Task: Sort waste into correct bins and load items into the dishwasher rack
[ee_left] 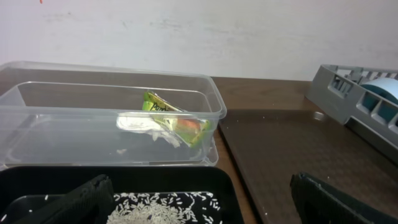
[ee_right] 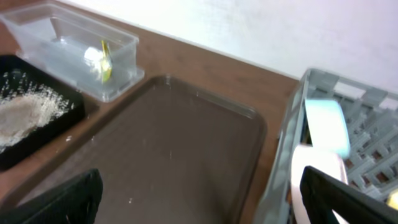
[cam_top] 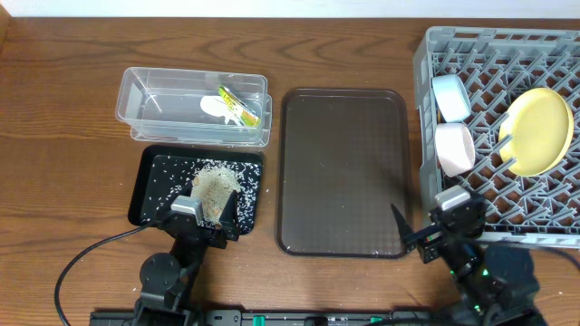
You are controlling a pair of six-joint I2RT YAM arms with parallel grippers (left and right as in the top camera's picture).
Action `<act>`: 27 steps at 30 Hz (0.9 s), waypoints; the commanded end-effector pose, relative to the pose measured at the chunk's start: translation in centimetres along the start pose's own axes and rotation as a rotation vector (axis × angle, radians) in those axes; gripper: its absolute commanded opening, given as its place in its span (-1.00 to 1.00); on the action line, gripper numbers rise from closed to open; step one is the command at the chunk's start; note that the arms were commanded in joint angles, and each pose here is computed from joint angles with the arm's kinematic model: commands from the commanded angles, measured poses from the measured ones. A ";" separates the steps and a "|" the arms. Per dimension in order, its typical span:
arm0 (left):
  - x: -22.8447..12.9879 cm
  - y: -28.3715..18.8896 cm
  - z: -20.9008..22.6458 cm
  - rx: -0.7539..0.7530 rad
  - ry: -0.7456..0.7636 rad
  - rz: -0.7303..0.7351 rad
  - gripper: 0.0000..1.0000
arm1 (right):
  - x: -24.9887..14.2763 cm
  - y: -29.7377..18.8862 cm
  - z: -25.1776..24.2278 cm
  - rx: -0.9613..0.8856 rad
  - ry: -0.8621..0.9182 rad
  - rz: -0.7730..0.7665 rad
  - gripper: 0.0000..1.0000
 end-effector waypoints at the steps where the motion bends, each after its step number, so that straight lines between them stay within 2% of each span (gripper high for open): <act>1: -1.4 0.2 0.3 0.011 0.010 0.034 0.86 | -1.9 0.6 0.1 0.012 -0.010 -0.042 0.99; 11: -1.4 0.2 0.3 0.011 0.010 0.034 0.86 | -5.8 3.3 0.5 0.036 -0.027 -0.231 0.98; 27: -1.4 0.2 0.3 0.011 0.010 0.034 0.86 | -5.9 3.4 0.4 0.037 -0.023 -0.235 0.99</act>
Point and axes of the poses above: each gripper's point midway between its finger pads, its own y axis out along the fingers, its own z axis along the line the jaws close on, x = y × z, the point moved 3 cm from there along -y, back along the fingers, and after that the axes turned 5 degrees about y, right-handed, at the moved point
